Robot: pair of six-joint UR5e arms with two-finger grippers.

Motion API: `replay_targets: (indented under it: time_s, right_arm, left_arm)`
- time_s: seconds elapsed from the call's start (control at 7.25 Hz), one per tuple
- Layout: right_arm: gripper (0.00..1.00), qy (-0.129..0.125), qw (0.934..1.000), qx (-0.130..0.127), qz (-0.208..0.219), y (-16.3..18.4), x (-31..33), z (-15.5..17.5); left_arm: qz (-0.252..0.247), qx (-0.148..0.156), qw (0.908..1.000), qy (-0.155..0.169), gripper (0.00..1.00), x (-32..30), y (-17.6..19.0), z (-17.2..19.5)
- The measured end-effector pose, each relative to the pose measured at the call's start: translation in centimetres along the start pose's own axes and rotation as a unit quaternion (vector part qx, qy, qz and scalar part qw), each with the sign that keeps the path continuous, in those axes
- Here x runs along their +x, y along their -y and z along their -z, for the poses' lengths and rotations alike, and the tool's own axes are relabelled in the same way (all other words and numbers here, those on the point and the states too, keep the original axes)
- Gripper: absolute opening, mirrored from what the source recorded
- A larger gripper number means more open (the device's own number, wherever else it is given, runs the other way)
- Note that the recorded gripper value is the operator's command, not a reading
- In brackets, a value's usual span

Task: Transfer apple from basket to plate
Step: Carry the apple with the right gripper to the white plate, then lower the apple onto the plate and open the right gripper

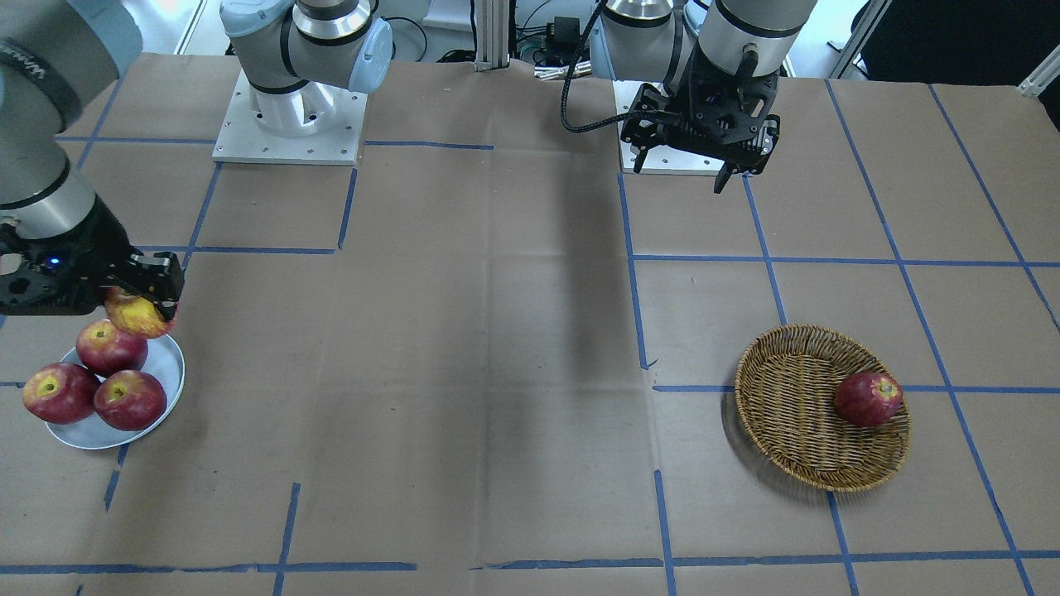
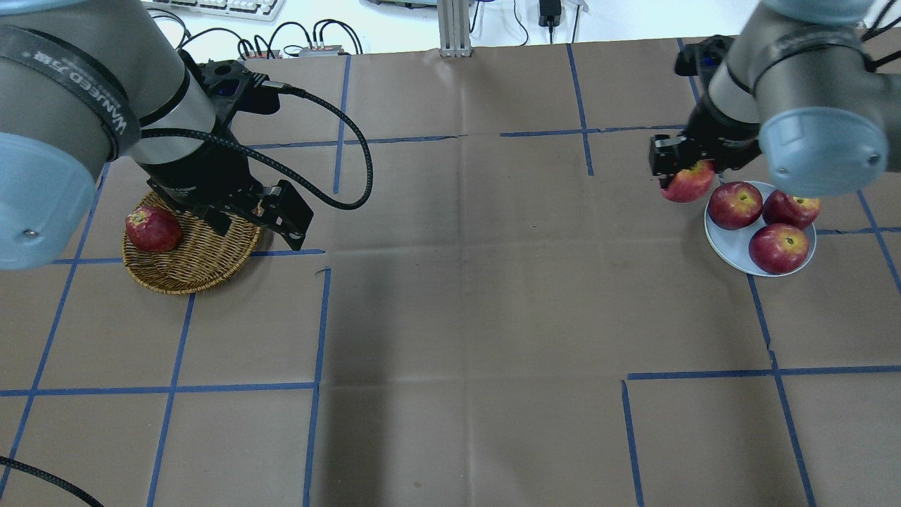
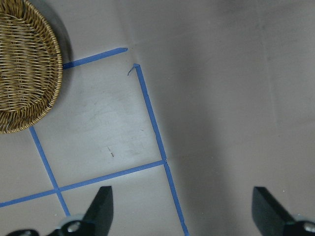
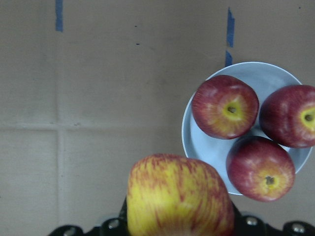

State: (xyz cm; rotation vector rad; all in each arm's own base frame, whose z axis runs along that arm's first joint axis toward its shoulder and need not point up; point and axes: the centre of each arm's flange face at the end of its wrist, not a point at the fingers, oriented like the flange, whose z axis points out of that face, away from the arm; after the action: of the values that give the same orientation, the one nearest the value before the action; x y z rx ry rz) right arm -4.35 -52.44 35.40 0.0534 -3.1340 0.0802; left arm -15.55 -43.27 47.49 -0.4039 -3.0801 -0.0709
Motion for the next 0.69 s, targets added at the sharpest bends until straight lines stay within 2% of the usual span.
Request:
replay_targets:
  time_s: [0.28,0.69]
  right_arm:
    - [0.52,-0.003,0.9997,0.007,0.022,0.2,4.7,-2.6]
    - [0.53,-0.009,0.9991,0.016,0.037,1.5,8.0,-6.7]
  left_arm:
    - [0.000,0.004,1.0000,0.001,0.99,-0.1,0.2,0.4]
    - [0.000,0.008,1.0000,0.002,0.99,-0.2,0.5,0.8]
